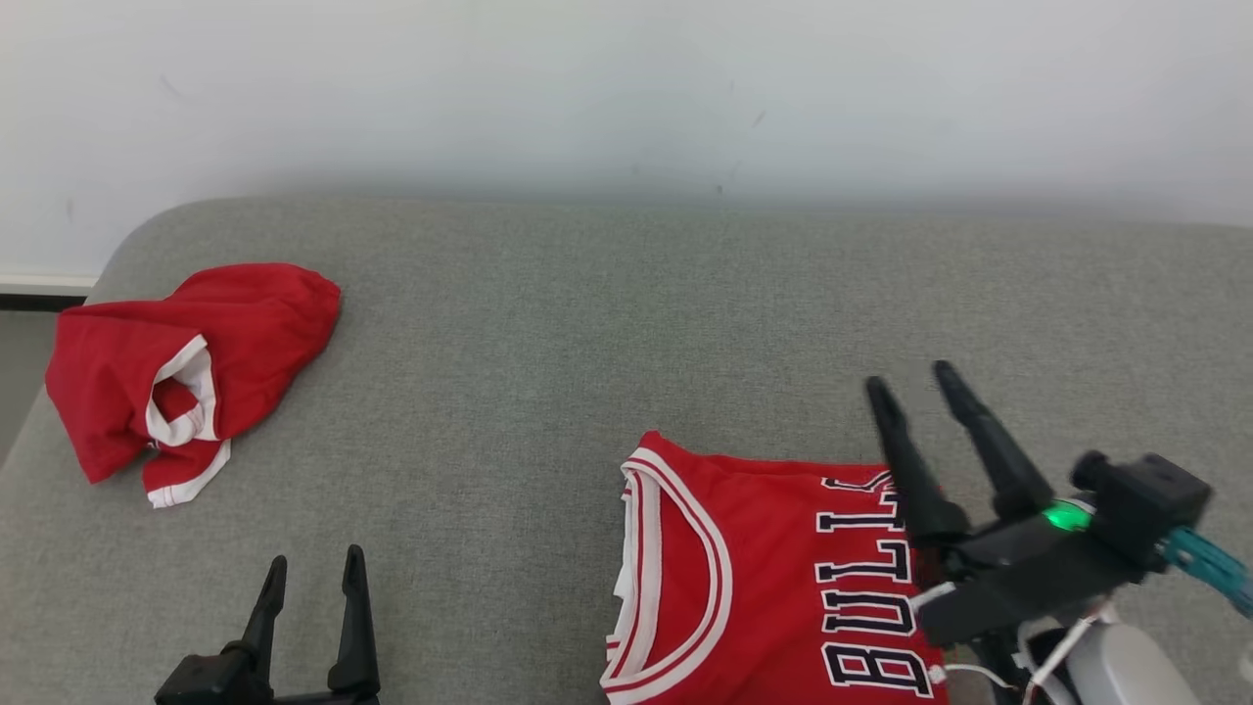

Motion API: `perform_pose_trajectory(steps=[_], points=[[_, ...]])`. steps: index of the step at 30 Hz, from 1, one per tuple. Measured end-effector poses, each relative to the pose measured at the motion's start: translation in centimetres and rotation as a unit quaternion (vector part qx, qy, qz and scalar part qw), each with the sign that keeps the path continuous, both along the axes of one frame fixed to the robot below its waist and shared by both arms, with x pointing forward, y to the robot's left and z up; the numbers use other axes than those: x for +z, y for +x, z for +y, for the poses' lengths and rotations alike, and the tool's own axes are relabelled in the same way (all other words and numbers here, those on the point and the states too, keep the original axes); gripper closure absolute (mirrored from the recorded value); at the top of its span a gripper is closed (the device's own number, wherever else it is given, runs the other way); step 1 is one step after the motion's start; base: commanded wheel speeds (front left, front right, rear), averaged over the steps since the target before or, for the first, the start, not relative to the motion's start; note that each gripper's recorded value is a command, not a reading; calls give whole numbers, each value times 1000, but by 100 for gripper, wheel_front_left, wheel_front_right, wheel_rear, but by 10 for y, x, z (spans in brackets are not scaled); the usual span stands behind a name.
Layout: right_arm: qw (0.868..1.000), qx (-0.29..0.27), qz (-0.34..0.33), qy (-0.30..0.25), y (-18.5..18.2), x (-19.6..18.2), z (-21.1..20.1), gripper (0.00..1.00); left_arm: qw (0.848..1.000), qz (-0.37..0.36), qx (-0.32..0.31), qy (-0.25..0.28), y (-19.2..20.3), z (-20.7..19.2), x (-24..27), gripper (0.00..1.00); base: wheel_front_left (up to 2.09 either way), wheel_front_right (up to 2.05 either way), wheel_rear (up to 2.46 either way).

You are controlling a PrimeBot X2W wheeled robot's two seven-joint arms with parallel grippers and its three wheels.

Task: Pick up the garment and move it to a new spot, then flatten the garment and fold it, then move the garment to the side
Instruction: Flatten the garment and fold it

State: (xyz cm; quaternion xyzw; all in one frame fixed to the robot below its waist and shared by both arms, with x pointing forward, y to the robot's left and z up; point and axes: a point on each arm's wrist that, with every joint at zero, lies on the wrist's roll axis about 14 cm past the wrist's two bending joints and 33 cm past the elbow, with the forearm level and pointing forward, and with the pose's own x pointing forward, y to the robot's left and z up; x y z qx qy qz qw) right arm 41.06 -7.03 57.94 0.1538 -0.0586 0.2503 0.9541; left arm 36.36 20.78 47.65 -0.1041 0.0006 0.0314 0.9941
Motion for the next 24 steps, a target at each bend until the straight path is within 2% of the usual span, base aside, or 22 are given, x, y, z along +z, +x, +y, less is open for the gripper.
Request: perform_pose_trajectory(steps=[8, 13, 17, 24], points=[[993, -119, -14, 23, -11, -7, -71, 0, 1000, -18, -2, 10, -1, 0, 11, 0, 0, 0, 0], [985, -172, -9, 10, -27, -21, -101, 0, 999, -31, -1, 20, -2, 2, 20, 0, 0, 0, 0], [980, -196, -8, -16, -39, -31, -113, 0, 999, -42, -7, 29, -2, 0, 27, 0, 0, 0, 0], [976, -215, 12, -7, -53, -46, -116, 0, 998, -56, -13, 35, -6, -7, 36, 0, 0, 0, 0]])
